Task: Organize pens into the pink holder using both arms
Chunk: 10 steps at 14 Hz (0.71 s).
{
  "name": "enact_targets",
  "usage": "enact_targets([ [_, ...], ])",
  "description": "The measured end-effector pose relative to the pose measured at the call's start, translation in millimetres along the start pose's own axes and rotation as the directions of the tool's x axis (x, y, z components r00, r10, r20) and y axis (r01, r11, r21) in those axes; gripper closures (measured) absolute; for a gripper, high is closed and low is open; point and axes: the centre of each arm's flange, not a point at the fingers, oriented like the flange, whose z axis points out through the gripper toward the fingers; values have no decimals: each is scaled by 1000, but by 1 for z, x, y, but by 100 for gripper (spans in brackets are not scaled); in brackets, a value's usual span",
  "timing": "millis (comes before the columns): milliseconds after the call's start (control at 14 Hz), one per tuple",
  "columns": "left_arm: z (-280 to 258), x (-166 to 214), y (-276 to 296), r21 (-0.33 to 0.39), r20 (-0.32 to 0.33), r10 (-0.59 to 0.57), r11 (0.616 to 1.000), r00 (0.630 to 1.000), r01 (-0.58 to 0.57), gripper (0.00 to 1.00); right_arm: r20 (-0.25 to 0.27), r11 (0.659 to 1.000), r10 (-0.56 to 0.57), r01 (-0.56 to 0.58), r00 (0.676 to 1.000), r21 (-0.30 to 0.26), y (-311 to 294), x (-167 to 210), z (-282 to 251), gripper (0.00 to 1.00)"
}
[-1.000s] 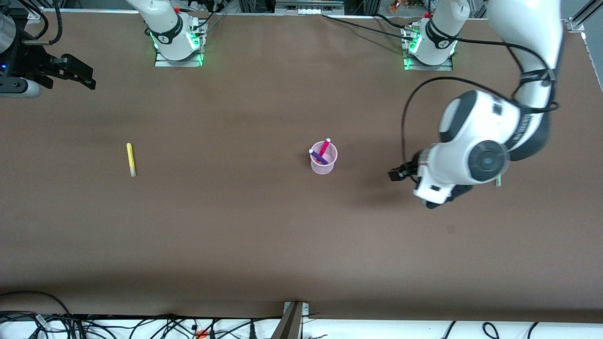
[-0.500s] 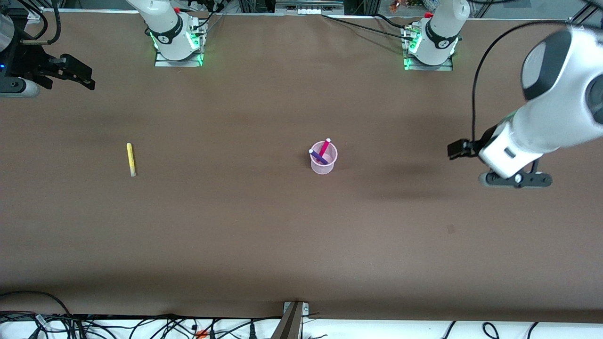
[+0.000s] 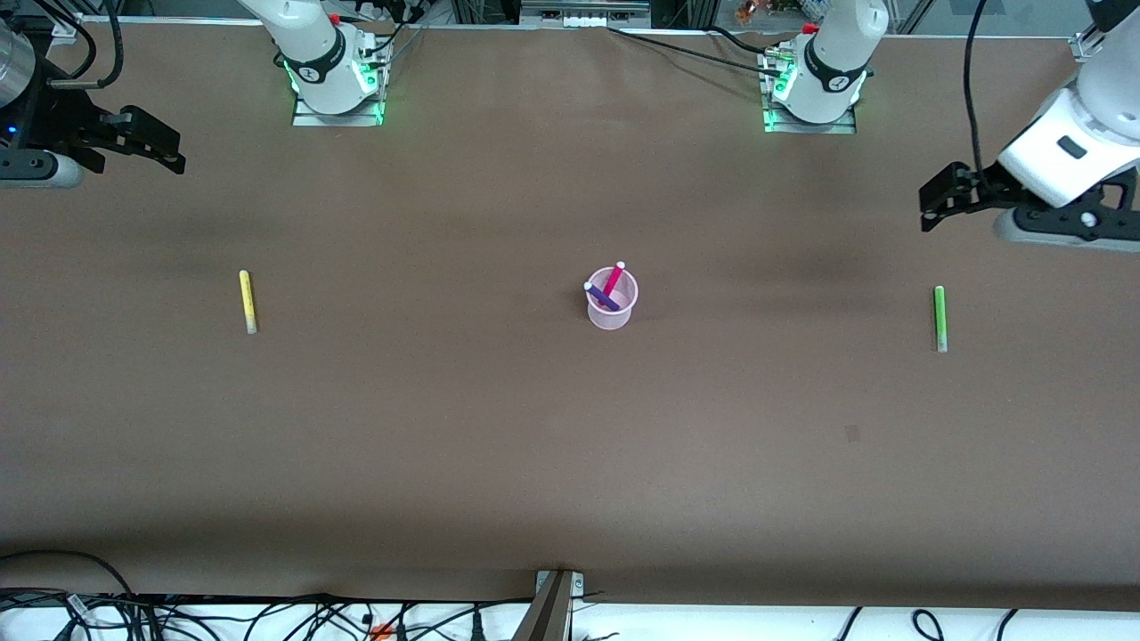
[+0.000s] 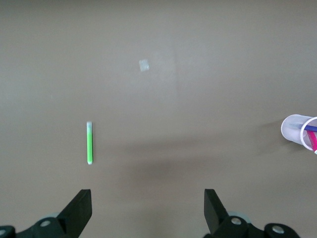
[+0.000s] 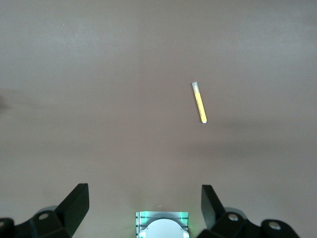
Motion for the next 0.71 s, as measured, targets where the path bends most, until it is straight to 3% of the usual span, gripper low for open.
enact_targets([
  [714,21,3,-19,-26,29,-31,999,999,31,0,-4,1000,0,0,1000,0,0,2,0,0],
])
